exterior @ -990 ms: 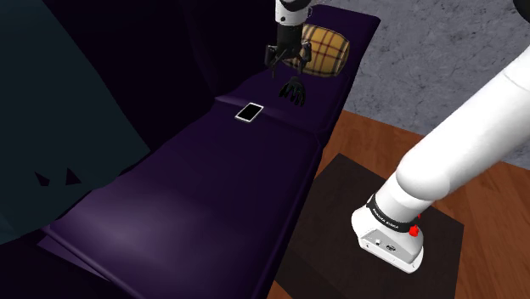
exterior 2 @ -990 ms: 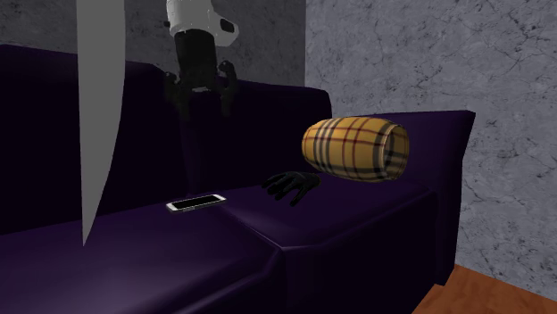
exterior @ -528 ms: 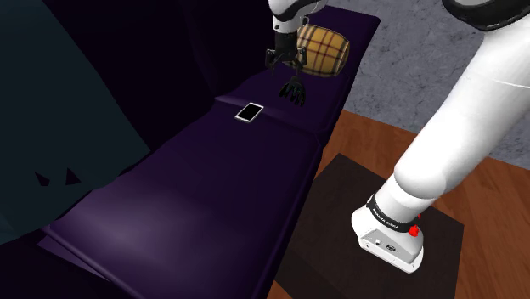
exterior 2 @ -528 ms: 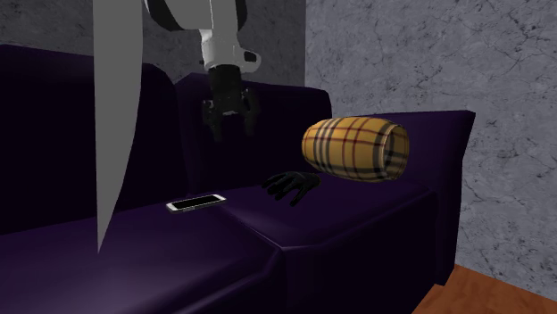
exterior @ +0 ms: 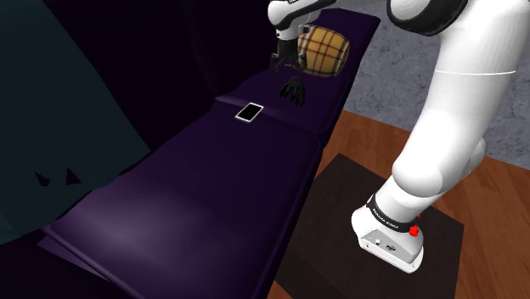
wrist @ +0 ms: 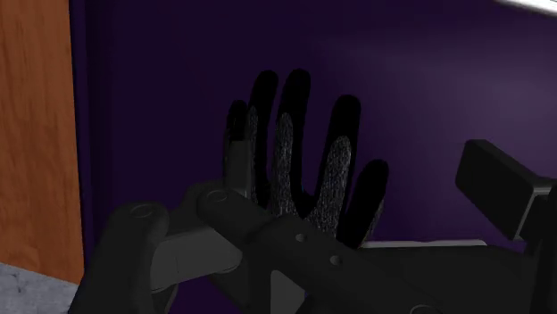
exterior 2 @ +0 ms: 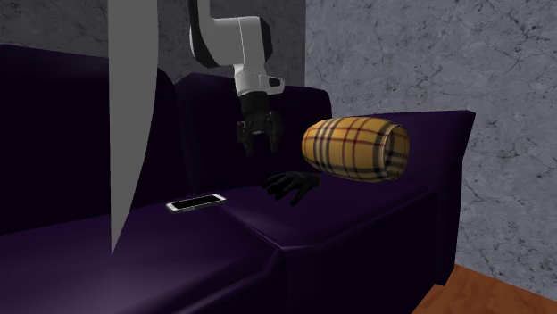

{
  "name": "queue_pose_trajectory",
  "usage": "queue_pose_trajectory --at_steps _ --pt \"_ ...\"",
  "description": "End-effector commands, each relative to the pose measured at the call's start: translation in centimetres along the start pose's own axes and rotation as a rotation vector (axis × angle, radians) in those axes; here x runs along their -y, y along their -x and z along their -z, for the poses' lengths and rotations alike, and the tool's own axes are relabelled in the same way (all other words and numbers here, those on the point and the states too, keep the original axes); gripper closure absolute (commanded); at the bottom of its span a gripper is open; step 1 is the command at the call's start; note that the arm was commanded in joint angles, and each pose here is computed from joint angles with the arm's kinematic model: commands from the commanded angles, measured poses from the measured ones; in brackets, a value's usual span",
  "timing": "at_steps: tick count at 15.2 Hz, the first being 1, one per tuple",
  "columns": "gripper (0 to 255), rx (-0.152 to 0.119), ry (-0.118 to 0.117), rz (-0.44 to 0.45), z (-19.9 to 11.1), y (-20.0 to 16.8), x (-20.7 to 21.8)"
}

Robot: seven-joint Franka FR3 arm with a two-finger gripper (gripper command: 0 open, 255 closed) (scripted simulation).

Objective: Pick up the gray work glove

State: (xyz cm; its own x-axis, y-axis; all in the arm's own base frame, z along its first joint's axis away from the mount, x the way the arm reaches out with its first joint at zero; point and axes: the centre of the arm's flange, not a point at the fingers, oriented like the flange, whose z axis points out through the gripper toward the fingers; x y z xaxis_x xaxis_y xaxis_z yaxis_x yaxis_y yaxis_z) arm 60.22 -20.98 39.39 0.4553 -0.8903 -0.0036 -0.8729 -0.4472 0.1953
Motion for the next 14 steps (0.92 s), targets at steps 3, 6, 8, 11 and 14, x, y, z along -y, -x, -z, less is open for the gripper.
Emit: queue_pose_trajectory --at_steps 3,6,8,11,14 --pt "0 0.013 0.019 -0.129 -2.7 -4.8 -0.6" --pt "0 0.017 0.025 -0.169 -4.0 -6.3 -0.8" --pt "0 0.017 0.025 -0.169 -5.0 -6.3 -0.6" --pt "0 0.017 0.025 -0.169 -6.6 -6.3 -0.3" --pt "0 0.017 0.025 -0.169 -7.4 -6.3 -0.1"
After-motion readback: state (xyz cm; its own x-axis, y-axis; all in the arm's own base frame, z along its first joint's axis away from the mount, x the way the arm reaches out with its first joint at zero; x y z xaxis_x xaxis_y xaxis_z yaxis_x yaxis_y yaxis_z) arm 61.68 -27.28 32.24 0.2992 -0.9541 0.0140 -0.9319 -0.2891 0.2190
